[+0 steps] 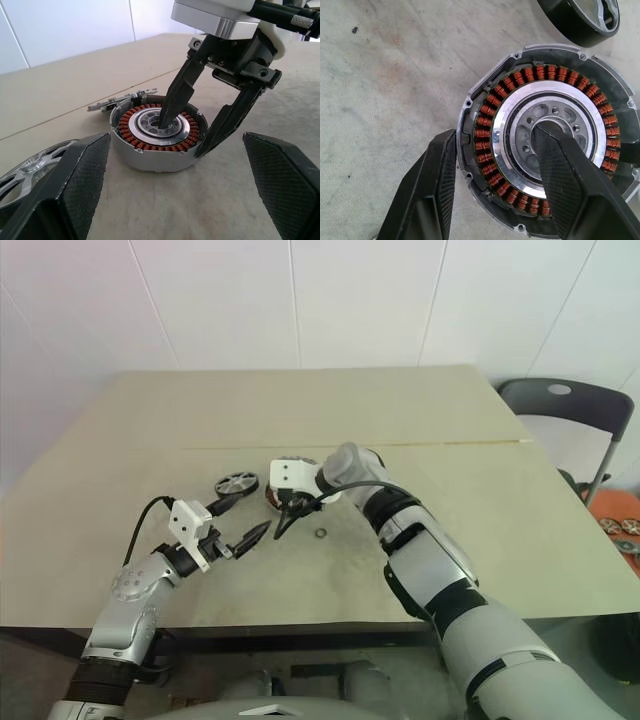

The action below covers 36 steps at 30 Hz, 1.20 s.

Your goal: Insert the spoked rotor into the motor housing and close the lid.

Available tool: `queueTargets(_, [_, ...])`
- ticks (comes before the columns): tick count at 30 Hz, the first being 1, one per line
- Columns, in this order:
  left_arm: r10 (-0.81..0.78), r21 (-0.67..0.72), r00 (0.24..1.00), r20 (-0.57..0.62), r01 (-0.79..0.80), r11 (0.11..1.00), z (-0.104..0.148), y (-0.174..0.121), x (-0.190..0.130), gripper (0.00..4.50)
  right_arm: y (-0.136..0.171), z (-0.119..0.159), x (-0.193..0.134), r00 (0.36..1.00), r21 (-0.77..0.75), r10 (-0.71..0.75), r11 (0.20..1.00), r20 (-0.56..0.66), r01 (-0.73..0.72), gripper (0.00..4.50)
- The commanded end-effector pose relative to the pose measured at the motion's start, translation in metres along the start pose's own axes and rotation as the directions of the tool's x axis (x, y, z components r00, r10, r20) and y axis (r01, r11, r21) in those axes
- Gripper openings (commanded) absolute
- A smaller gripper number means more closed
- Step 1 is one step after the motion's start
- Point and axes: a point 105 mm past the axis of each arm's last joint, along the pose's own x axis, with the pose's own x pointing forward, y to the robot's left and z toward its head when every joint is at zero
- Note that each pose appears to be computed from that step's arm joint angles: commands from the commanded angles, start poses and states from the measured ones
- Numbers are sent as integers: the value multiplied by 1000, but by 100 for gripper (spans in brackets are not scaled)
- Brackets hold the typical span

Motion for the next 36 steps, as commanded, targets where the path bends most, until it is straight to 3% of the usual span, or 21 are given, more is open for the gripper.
queueTargets(1, [0,42,999,41,-2,999,13,2,4,450,7,1,-5,998,-16,65,998,12,-65,206])
queueTargets(12, [33,56,999,28,-35,998,13,14,-7,450,59,11,-32,944,-74,324,945,71,-318,206])
queueTargets(20, [36,60,999,24,-37,997,13,14,-8,450,76,6,-4,955,-17,286,958,84,-285,206])
queueTargets(27, [37,65,999,21,-39,997,13,15,-8,450,63,24,-4,954,80,204,971,221,-226,420])
queueTargets(36, [32,63,999,18,-33,997,12,14,-8,450,31,33,-58,867,250,59,946,494,-207,420])
